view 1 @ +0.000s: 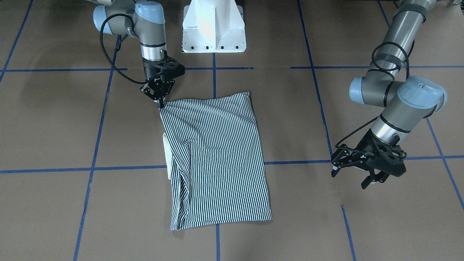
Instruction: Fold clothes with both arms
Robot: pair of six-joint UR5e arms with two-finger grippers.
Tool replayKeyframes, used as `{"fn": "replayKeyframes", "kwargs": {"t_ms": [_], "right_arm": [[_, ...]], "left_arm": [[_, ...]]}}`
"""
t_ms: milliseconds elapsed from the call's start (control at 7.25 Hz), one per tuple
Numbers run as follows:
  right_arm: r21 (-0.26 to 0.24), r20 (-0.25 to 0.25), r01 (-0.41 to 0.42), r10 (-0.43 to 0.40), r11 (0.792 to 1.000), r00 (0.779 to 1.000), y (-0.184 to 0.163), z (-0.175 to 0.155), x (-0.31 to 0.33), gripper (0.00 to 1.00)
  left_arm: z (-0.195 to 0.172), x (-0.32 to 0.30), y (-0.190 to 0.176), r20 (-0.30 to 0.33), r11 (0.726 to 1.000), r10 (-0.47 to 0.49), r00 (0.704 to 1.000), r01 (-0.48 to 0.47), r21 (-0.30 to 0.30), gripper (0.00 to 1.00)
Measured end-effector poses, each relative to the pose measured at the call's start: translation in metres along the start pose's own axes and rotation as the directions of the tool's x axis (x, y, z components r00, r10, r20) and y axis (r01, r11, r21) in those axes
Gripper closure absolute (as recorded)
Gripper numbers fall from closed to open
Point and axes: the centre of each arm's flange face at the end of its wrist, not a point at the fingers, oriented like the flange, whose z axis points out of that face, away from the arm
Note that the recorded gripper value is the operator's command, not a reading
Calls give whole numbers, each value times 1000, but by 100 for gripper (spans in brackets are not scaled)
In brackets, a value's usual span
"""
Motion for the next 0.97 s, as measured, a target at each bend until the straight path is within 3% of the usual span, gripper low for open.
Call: {"fn": "replayKeyframes", "kwargs": {"t_ms": [276, 414, 690, 966], "right_arm": [[15, 16, -67, 67, 998, 998, -3, -9, -4, 0], [38, 34, -144, 143, 989, 989, -15, -20, 2, 0], [37, 112, -349, 343, 937, 933, -64, -43, 39, 0], [13, 177, -481, 471, 877, 864, -116, -60, 88, 3]], "left_arm": [[0, 0, 0, 0, 1000, 0, 1000, 0, 0, 0], [0, 1, -1, -1, 1000, 0, 1000, 0, 0, 0], [0, 2, -2, -3, 1000, 1, 1000, -1, 1, 0], [-2, 7, -6, -12, 1000, -8, 1000, 8, 7, 0]]}}
